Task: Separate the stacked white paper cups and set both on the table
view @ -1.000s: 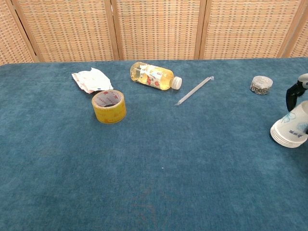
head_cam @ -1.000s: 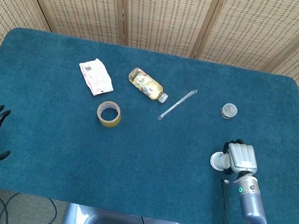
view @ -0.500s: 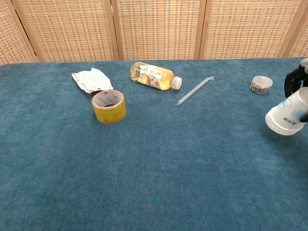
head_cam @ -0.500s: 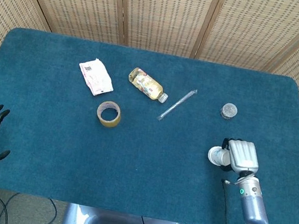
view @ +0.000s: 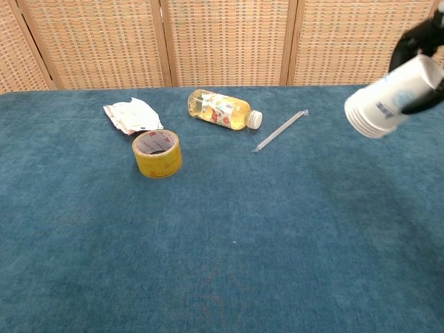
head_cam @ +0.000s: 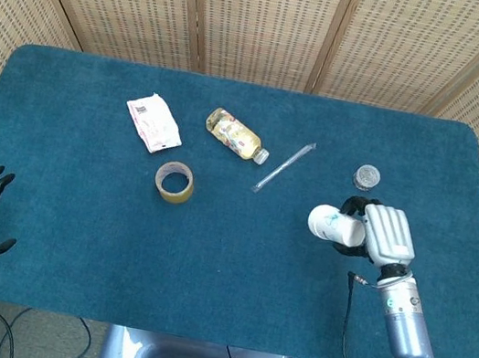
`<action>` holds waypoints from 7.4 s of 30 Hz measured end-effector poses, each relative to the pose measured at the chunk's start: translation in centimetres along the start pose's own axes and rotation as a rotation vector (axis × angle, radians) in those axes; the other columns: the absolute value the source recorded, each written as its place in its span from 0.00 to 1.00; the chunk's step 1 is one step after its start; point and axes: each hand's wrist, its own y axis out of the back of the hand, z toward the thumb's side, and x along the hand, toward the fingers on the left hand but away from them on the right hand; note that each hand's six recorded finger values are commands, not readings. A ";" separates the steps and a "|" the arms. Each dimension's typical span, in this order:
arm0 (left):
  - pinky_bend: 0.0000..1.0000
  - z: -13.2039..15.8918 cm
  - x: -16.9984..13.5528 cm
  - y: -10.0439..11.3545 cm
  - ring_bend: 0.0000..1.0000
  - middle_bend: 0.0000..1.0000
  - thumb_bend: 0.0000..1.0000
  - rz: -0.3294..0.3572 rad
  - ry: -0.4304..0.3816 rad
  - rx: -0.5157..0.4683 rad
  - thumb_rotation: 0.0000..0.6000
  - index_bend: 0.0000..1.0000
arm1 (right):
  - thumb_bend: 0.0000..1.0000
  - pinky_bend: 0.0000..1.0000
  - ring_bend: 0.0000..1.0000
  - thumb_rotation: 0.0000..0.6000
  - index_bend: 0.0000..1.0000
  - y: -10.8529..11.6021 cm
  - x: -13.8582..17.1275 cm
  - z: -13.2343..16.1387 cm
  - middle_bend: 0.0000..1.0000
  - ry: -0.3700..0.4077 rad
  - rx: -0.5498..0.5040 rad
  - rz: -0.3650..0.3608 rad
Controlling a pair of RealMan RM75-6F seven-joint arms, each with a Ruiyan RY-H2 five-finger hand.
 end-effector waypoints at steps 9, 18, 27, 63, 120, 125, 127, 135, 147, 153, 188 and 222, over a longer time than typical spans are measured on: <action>0.00 -0.5 0.6 -0.6 0.00 0.00 0.18 -0.019 0.008 -0.026 1.00 0.00 | 0.15 0.67 0.45 1.00 0.70 0.4 -0.4 5.7 0.60 0.093 -0.245 0.037; 0.00 -1.2 1.2 -1.1 0.00 0.00 0.18 -0.034 0.019 -0.050 1.00 0.00 | 0.15 0.67 0.45 1.00 0.70 0.0 -1.5 9.3 0.60 0.141 -0.311 0.066; 0.00 -1.4 1.7 -1.9 0.00 0.00 0.18 -0.061 0.026 -0.060 1.00 0.00 | 0.15 0.67 0.45 1.00 0.70 0.7 -2.2 11.3 0.60 0.153 -0.392 0.058; 0.00 16.6 13.7 -3.6 0.00 0.00 0.18 -0.168 -0.246 -1.200 1.00 0.28 | 0.15 0.67 0.45 1.00 0.70 0.6 -6.6 12.2 0.60 0.127 -0.475 0.101; 0.00 28.1 18.4 -5.9 0.00 0.00 0.25 -0.424 -0.481 -1.352 1.00 0.49 | 0.15 0.67 0.45 1.00 0.70 -0.3 -6.4 11.5 0.60 0.124 -0.423 0.137; 0.00 28.6 18.4 -6.2 0.00 0.00 0.27 -0.433 -0.481 -1.354 1.00 0.49 | 0.15 0.67 0.45 1.00 0.70 -0.3 -6.3 11.4 0.60 0.123 -0.419 0.138; 0.00 28.7 18.5 -6.3 0.00 0.00 0.27 -0.433 -0.480 -1.354 1.00 0.49 | 0.15 0.67 0.45 1.00 0.70 -0.4 -6.3 11.4 0.60 0.124 -0.413 0.138; 0.00 29.9 18.6 -6.2 0.00 0.00 0.28 -0.444 -0.493 -1.347 1.00 0.49 | 0.15 0.67 0.45 1.00 0.70 -0.3 -6.1 11.2 0.60 0.126 -0.412 0.137; 0.00 31.3 18.3 -6.2 0.00 0.00 0.29 -0.455 -0.505 -1.356 1.00 0.49 | 0.15 0.67 0.45 1.00 0.70 -0.4 -5.6 11.4 0.60 0.133 -0.413 0.148; 0.00 31.5 18.3 -6.2 0.00 0.00 0.32 -0.459 -0.506 -1.361 1.00 0.49 | 0.15 0.67 0.45 1.00 0.70 -0.5 -5.5 11.5 0.60 0.136 -0.408 0.148; 0.00 31.3 18.2 -6.8 0.00 0.00 0.38 -0.471 -0.470 -1.412 1.00 0.66 | 0.15 0.67 0.45 1.00 0.70 -1.2 -5.6 11.3 0.60 0.126 -0.377 0.160; 0.00 26.4 18.1 -6.2 0.00 0.01 0.38 -0.384 -0.401 -1.297 1.00 0.66 | 0.15 0.67 0.45 1.00 0.70 1.2 -4.5 8.5 0.60 0.076 -0.326 0.097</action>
